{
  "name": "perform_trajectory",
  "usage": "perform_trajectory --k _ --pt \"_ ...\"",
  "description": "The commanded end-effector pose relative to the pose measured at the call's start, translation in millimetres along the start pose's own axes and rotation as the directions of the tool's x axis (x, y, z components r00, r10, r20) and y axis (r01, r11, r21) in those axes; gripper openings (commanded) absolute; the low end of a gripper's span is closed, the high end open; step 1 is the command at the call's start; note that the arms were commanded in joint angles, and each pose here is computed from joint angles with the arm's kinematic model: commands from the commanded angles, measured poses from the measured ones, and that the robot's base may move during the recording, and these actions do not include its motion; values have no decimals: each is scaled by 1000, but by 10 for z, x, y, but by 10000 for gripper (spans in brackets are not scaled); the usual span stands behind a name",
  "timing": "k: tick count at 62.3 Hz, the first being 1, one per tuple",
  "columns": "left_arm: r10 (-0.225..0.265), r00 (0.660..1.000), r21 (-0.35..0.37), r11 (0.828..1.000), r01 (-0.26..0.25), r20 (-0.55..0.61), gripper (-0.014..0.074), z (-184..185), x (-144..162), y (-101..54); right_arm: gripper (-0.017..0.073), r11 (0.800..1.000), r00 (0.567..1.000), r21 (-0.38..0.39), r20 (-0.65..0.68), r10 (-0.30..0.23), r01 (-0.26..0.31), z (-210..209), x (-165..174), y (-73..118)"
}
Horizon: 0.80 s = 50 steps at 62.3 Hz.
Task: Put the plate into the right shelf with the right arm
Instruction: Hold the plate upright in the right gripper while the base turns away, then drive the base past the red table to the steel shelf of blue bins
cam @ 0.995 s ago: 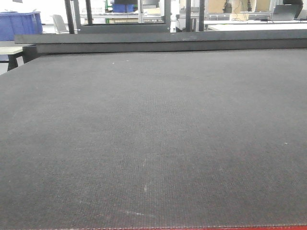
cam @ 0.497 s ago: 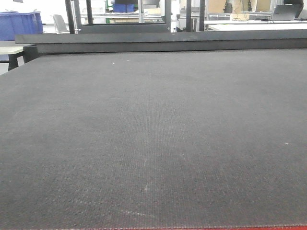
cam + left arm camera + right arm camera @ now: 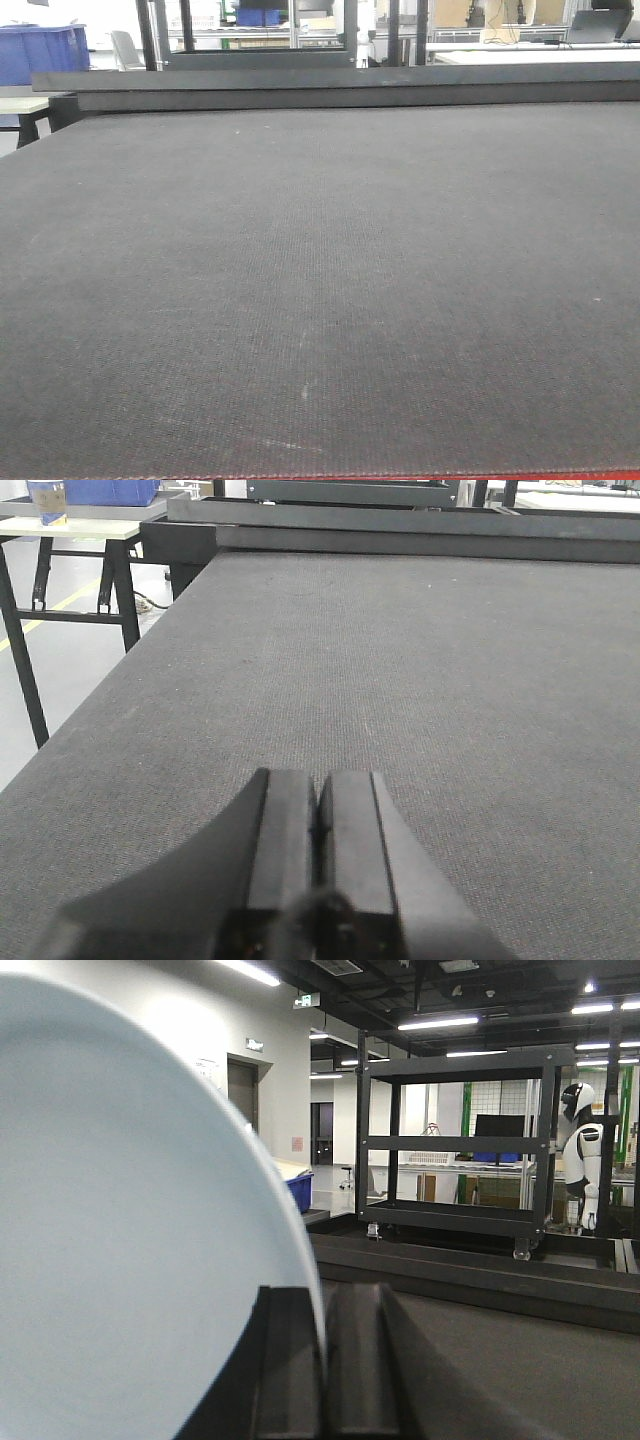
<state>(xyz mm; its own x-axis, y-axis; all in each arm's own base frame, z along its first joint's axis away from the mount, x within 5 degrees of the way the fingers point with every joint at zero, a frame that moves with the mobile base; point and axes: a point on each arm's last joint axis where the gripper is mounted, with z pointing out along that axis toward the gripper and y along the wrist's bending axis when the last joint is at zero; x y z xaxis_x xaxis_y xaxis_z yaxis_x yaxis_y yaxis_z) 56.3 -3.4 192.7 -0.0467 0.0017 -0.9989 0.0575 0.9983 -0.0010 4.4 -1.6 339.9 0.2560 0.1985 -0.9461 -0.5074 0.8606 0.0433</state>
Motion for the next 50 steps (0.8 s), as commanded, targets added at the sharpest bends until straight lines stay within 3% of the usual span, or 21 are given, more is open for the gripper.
perform_trajectory --k 1,50 --pt "-9 997 -5 1000 9 82 -47 -2 -48 4 55 1000 993 -13 115 -21 23 -10 -159 18" --pt "-9 997 -5 1000 9 82 -47 -2 -48 4 55 1000 993 -13 115 -21 23 -10 -159 18"
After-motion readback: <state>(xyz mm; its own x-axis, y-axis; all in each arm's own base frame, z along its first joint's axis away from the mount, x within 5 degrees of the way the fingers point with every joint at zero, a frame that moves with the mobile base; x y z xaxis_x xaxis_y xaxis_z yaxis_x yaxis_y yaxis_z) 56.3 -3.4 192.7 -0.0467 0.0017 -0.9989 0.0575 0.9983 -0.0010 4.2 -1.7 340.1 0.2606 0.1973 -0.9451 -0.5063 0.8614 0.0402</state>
